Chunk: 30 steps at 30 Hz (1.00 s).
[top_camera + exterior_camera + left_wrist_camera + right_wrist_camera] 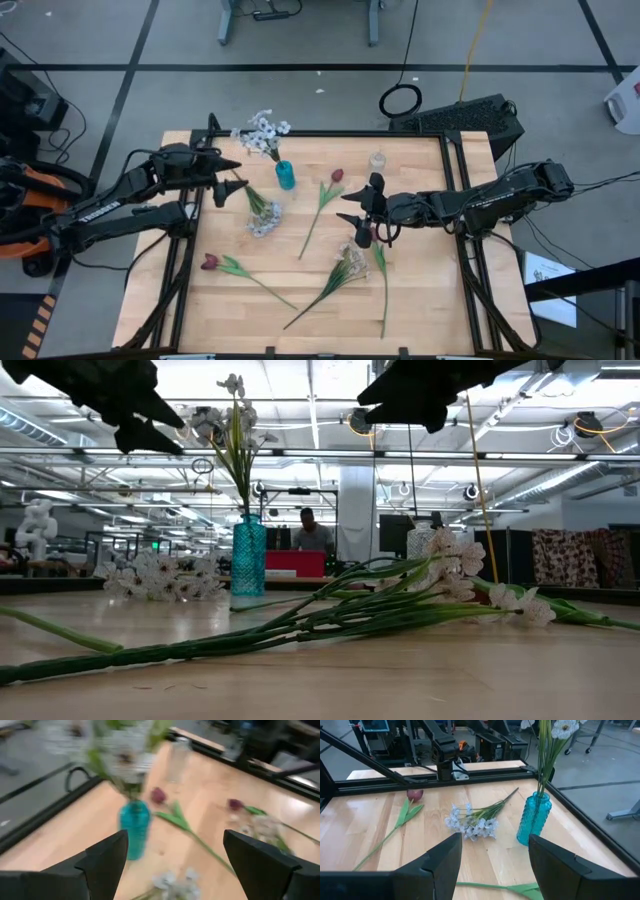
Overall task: Sort flowers into vase by color
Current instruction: Put the top white flowers into the blue vase
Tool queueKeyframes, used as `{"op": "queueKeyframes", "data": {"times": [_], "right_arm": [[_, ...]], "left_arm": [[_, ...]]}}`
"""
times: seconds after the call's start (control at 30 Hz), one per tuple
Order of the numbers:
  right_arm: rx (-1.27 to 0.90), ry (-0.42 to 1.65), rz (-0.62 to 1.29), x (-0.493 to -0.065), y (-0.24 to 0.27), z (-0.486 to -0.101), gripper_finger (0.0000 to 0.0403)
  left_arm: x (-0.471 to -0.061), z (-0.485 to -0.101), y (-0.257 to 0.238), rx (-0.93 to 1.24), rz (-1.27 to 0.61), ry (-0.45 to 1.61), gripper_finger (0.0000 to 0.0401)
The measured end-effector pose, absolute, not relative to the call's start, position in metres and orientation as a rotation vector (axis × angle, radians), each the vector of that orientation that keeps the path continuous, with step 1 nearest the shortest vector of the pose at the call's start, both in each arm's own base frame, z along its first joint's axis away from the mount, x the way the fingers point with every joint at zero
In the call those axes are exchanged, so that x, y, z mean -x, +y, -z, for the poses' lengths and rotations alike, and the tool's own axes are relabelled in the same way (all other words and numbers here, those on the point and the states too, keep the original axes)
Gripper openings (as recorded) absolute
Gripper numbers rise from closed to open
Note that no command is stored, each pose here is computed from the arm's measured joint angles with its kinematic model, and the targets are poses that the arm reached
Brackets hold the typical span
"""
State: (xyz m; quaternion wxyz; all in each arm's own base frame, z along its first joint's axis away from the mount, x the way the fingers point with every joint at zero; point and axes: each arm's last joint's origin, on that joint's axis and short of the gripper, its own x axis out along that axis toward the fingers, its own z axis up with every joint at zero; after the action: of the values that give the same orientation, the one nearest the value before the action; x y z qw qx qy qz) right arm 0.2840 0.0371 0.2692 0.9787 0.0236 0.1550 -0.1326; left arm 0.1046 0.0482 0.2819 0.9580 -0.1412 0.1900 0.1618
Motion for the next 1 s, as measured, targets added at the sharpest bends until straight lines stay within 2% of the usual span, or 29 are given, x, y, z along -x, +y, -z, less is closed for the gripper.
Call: {"op": "queueKeyframes", "data": {"times": [0.53,0.63,0.73,1.0], "right_arm": [[-0.199,0.423,0.279,-0.277,0.047,-0.257,0.0219],[-0.205,0.434,0.272,-0.276,0.05,-0.256,0.0219],[-0.207,0.453,0.266,-0.274,0.053,-0.254,0.0219],[-0.194,0.465,0.242,-0.272,0.062,-0.253,0.0219]], "left_arm": [[-0.114,-0.28,0.013,0.197,-0.006,0.451,0.0334],[-0.115,-0.279,0.006,0.105,0.064,0.46,0.0333],[-0.117,-0.277,-0.002,0.002,0.171,0.471,0.0325],[-0.139,-0.269,-0.028,-0.022,0.356,0.537,0.0284]]}}
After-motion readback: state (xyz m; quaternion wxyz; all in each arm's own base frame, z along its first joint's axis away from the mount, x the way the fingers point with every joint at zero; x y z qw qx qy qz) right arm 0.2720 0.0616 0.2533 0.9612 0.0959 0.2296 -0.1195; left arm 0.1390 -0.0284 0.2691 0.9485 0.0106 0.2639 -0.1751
